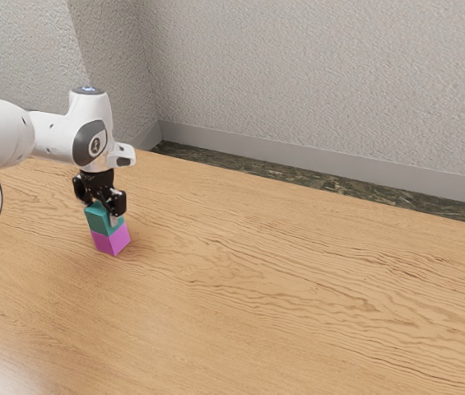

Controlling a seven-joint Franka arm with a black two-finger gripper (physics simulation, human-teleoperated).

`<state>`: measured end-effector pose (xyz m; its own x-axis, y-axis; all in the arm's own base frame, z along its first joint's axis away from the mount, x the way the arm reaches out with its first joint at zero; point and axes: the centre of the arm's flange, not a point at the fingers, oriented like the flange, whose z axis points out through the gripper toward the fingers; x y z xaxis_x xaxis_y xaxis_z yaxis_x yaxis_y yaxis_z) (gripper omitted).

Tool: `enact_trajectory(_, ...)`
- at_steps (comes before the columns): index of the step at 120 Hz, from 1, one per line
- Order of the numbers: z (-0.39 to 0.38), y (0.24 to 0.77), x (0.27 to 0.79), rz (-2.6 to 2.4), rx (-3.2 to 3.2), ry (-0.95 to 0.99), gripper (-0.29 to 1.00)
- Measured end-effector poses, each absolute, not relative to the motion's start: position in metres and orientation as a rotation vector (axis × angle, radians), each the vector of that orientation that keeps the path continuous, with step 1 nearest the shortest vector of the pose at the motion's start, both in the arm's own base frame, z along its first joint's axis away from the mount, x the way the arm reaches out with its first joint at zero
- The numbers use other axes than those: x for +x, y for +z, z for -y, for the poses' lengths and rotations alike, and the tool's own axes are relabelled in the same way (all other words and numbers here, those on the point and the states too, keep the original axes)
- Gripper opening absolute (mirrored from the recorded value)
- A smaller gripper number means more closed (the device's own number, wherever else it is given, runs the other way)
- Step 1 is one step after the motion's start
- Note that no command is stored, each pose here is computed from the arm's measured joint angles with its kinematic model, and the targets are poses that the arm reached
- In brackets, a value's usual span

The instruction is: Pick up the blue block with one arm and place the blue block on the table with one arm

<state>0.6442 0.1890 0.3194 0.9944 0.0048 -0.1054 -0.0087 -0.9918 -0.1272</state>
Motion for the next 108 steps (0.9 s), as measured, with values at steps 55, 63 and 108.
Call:
enact_trajectory(55,-0.142,0.347,0.667,-0.119,-3.002,0.087,0.39)
enact_trajectory(63,-0.125,0.346,0.670,-0.157,-3.003,0.091,0.39)
enact_trajectory(108,-0.065,0.318,0.691,-0.291,-3.040,0.112,0.39)
